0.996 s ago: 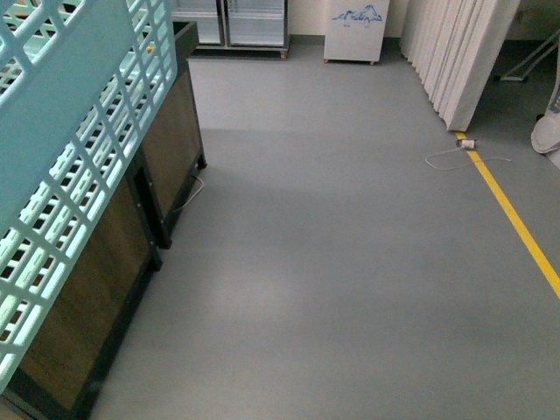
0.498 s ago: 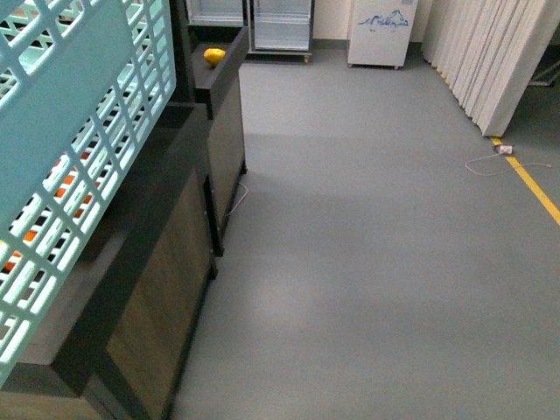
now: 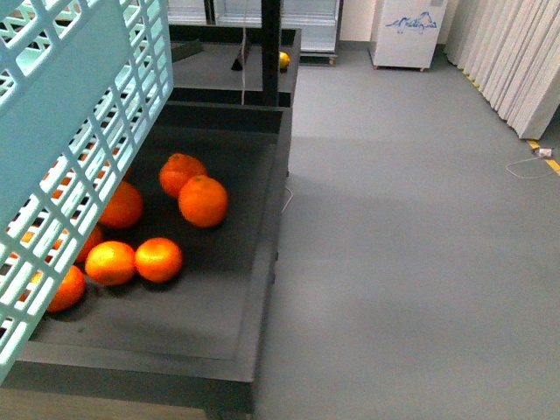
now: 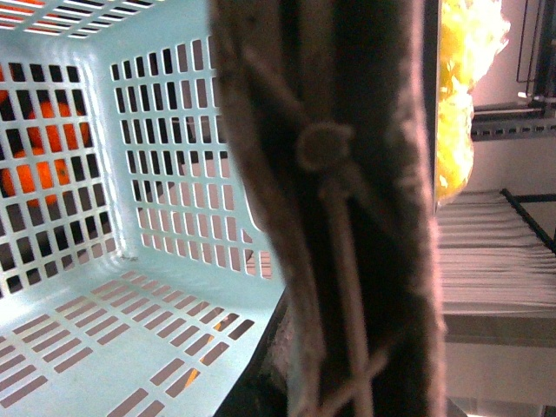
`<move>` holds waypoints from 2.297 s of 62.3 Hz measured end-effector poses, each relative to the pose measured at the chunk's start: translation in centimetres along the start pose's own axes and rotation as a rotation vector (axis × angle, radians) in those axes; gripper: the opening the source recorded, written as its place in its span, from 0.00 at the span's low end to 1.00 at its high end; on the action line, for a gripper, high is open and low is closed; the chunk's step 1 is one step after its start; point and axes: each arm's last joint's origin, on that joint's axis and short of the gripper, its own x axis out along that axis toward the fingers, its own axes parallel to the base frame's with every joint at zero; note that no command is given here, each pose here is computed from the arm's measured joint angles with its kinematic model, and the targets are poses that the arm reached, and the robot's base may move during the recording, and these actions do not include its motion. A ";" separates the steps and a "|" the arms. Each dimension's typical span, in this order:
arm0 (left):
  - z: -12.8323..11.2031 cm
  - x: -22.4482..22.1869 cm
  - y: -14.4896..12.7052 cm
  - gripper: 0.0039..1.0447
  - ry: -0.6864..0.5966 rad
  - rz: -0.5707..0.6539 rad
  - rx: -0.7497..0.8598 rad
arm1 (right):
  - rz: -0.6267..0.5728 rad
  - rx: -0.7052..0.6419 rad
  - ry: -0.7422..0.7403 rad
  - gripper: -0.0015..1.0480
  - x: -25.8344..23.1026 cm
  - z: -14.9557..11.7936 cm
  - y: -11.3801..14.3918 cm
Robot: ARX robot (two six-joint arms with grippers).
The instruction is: Pick lemon and mango into basket
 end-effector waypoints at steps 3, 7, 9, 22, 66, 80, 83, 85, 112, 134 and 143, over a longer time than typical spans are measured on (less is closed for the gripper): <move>0.0 0.0 0.0 0.04 0.000 0.000 0.000 | 0.000 0.000 0.001 0.92 0.0 0.0 0.0; 0.0 0.0 0.0 0.04 0.000 0.000 0.001 | 0.001 0.000 0.000 0.92 0.0 0.0 0.0; 0.0 0.0 0.0 0.04 -0.002 0.000 0.000 | 0.001 0.000 0.000 0.92 0.0 0.0 0.0; 0.1 0.0 0.0 0.04 -0.009 0.001 0.003 | 0.003 0.000 0.000 0.92 0.0 0.0 0.0; 0.0 0.1 0.0 0.04 0.001 0.003 0.000 | 0.000 0.000 0.000 0.92 0.0 0.0 0.0; 0.1 0.1 0.0 0.04 -0.004 0.003 0.001 | 0.000 0.000 0.000 0.92 0.0 0.0 0.0; 0.1 0.1 0.0 0.04 -0.003 0.002 0.001 | -0.002 0.000 0.000 0.92 0.0 0.0 0.0; 0.0 0.1 0.0 0.04 -0.002 0.003 0.001 | 0.001 0.000 0.001 0.92 0.0 0.0 0.0; 0.0 0.0 0.0 0.04 -0.002 0.002 0.000 | 0.001 0.000 0.001 0.92 0.0 0.0 0.0; 0.1 0.0 0.0 0.04 -0.007 0.002 0.004 | -0.002 0.000 0.002 0.92 0.0 0.0 0.0; 0.0 0.0 0.0 0.04 -0.003 0.002 0.002 | 0.000 0.000 0.001 0.92 0.0 0.0 0.0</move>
